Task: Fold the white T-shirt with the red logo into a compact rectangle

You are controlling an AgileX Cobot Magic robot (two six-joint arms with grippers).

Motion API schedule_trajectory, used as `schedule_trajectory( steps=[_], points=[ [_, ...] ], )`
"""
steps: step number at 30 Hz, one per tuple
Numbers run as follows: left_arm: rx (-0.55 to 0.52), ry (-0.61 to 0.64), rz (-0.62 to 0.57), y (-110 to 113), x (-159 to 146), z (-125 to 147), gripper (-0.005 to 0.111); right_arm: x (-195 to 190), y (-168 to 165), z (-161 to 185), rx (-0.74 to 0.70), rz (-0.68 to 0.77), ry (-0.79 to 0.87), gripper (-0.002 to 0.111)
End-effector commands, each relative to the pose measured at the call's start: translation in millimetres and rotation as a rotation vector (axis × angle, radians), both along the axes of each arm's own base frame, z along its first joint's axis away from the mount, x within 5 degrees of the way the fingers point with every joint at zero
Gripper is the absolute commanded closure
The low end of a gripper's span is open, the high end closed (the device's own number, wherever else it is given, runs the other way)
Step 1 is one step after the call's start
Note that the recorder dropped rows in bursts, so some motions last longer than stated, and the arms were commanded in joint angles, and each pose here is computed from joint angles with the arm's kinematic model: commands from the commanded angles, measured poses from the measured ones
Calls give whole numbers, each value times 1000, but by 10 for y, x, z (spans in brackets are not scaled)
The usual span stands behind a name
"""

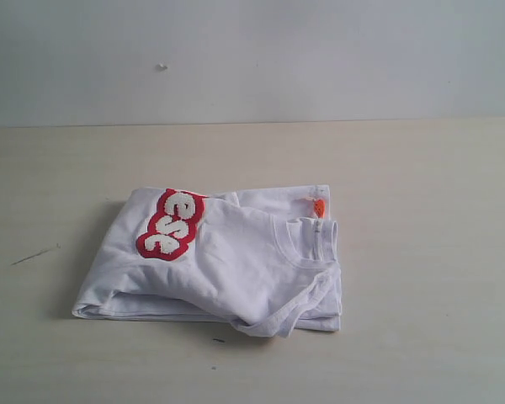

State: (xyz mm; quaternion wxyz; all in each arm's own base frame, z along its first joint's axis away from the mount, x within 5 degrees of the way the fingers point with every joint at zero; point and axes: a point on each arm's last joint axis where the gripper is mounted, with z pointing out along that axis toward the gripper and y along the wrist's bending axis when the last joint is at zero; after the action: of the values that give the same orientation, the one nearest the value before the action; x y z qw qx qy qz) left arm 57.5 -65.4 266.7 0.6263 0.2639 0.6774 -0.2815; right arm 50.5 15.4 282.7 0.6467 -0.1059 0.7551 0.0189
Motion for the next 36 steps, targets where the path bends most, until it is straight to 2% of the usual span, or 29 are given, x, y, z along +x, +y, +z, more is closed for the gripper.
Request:
schedule_trajectory(
  steps=[1,10,15,21,23,25,26,29,31,36],
  points=[
    [-9,2,-8,-6,-14,-5,34,-10,1,-8,4,0,0,108],
    [22,5,-8,-4,-13,-27,34,-10,1,-8,2,-1,-1,108],
    [-9,5,-46,-29,-39,-7,34,-10,1,-8,2,-1,-1,108],
    [38,13,-92,-53,-72,-43,35,-10,1,-8,4,0,-1,108],
    [38,14,-107,-61,-82,-44,41,-10,1,-8,4,0,-1,108],
    [38,15,-111,-64,-85,-44,54,-10,1,-8,4,0,-1,108],
    [40,15,-111,-64,-85,-46,71,-10,1,-8,4,0,-1,108],
    [40,15,-111,-64,-85,-46,95,-10,1,-8,4,0,-1,108],
    [42,13,-111,-64,-85,-46,106,-10,1,-8,4,0,-1,108],
    [44,13,-111,-64,-85,-47,106,-10,1,-8,2,-1,-1,108]
  ],
)
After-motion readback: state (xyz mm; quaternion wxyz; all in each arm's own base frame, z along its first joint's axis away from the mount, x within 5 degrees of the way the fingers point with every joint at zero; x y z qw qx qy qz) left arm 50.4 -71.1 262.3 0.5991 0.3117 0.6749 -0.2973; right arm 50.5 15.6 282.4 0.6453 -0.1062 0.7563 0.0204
